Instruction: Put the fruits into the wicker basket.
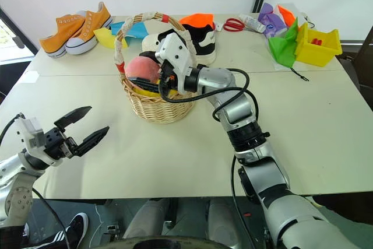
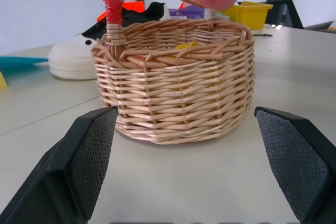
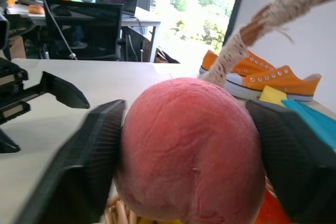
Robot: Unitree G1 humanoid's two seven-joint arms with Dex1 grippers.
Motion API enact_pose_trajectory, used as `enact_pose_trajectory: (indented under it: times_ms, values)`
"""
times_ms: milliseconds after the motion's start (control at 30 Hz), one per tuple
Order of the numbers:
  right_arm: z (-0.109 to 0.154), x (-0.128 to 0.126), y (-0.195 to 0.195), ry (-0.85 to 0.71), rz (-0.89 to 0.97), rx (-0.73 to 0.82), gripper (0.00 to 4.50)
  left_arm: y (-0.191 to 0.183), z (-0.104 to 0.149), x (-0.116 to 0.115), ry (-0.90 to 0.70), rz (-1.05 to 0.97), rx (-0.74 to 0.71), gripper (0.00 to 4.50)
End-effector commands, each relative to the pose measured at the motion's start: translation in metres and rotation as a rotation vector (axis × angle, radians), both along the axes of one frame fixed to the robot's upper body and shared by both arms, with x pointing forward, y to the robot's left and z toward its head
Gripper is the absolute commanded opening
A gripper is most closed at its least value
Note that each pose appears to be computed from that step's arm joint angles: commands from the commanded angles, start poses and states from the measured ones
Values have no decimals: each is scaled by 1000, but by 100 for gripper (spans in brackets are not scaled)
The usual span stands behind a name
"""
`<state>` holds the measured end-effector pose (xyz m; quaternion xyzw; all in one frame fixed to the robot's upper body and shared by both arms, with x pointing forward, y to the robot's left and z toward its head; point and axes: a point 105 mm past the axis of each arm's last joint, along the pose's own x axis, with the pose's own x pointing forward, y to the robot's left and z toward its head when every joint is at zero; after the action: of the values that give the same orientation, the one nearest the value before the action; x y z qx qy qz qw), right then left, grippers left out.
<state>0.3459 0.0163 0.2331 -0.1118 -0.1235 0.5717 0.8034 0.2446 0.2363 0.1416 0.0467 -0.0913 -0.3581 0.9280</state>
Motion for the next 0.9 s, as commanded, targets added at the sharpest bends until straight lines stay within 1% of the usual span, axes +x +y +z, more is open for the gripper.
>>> enact_pose_trajectory:
  times_ms: [33, 100, 167, 233, 400, 500, 533, 600, 633, 733, 900]
  values:
    - [24, -4, -5, -82, -3, 56, 446, -3, 7, -5, -25, -20, 0, 450]
    - [27, -7, -12, -104, -7, 68, 446, -5, 5, -6, -14, -33, -10, 450]
    - [33, -10, -35, -85, -38, 112, 446, -7, 5, -8, -10, -39, -15, 450]
    - [31, -16, -56, -61, -70, 130, 446, -7, 5, -9, -11, -38, -16, 450]
    - [9, -9, -106, 8, -300, 110, 446, -6, 4, -8, -15, -31, -30, 450]
    - [-2, -5, -121, 25, -410, 87, 446, -7, 4, -6, -16, -32, -33, 450]
    - [-4, -2, -124, 39, -456, 103, 446, -8, 5, -6, -17, -34, -33, 450]
    - [-4, 6, -124, 54, -543, 159, 446, -8, 5, -4, -18, -38, -32, 450]
    - [-2, 10, -117, 66, -563, 210, 446, -8, 5, -3, -19, -40, -31, 450]
    - [7, 22, -99, 50, -626, 284, 446, -8, 6, 1, -25, -42, -28, 450]
    - [12, 39, -73, 42, -656, 316, 446, -10, 6, 3, -30, -47, -18, 450]
